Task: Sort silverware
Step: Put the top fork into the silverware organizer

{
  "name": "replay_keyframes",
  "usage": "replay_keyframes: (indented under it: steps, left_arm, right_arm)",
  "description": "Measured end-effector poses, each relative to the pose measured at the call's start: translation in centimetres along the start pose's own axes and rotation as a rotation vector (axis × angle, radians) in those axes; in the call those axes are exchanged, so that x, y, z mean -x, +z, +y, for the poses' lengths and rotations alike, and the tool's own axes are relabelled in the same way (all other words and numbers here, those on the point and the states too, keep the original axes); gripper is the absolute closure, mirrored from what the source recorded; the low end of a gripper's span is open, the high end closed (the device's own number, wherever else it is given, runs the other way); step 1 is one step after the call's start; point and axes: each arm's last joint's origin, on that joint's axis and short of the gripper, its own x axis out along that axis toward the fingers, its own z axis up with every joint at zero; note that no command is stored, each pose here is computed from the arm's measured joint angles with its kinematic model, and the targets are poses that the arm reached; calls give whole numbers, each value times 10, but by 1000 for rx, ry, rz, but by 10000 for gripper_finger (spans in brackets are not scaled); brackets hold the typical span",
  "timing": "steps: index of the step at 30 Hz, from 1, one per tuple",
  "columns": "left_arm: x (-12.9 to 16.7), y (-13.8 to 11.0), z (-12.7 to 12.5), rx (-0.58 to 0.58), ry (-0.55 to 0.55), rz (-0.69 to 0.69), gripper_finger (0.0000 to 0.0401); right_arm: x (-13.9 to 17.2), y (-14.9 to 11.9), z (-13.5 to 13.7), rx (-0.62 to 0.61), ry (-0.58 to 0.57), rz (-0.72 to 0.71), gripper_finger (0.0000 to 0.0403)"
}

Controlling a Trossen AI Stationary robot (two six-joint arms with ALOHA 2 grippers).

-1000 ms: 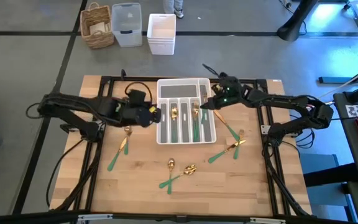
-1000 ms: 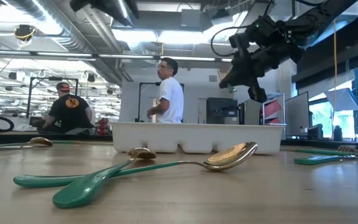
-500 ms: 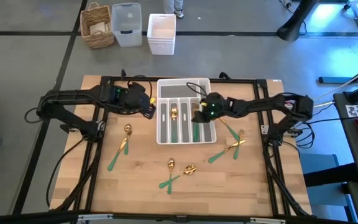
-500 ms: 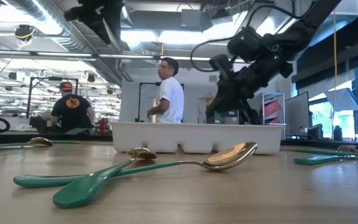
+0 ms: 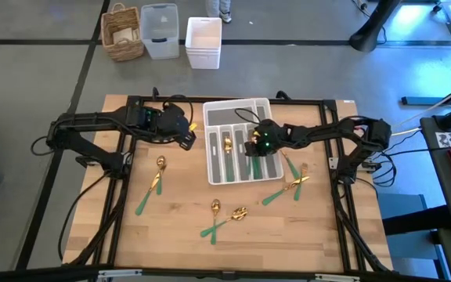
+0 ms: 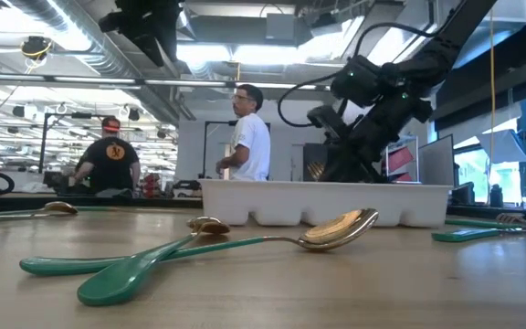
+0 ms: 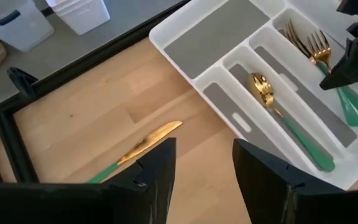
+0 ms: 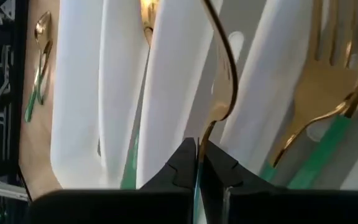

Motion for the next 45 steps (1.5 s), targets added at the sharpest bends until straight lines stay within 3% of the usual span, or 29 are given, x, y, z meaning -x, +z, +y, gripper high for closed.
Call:
replay_keyframes:
  steps: [13, 20, 33, 45]
  left_arm:
    - [0, 0, 0, -14, 0, 0, 248]
    - [0, 0, 0, -14, -1, 0, 248]
    - [0, 0, 0, -14, -1, 0, 248]
    - [0, 0, 0, -14, -1, -1, 248]
  right_arm:
    - [20, 6, 24, 11, 174, -51, 391]
    - [30, -2, 16, 26, 51, 9, 391]
    - [30, -7, 3, 114, -122, -10, 391]
    - [31, -5, 2, 167, -153, -45, 391]
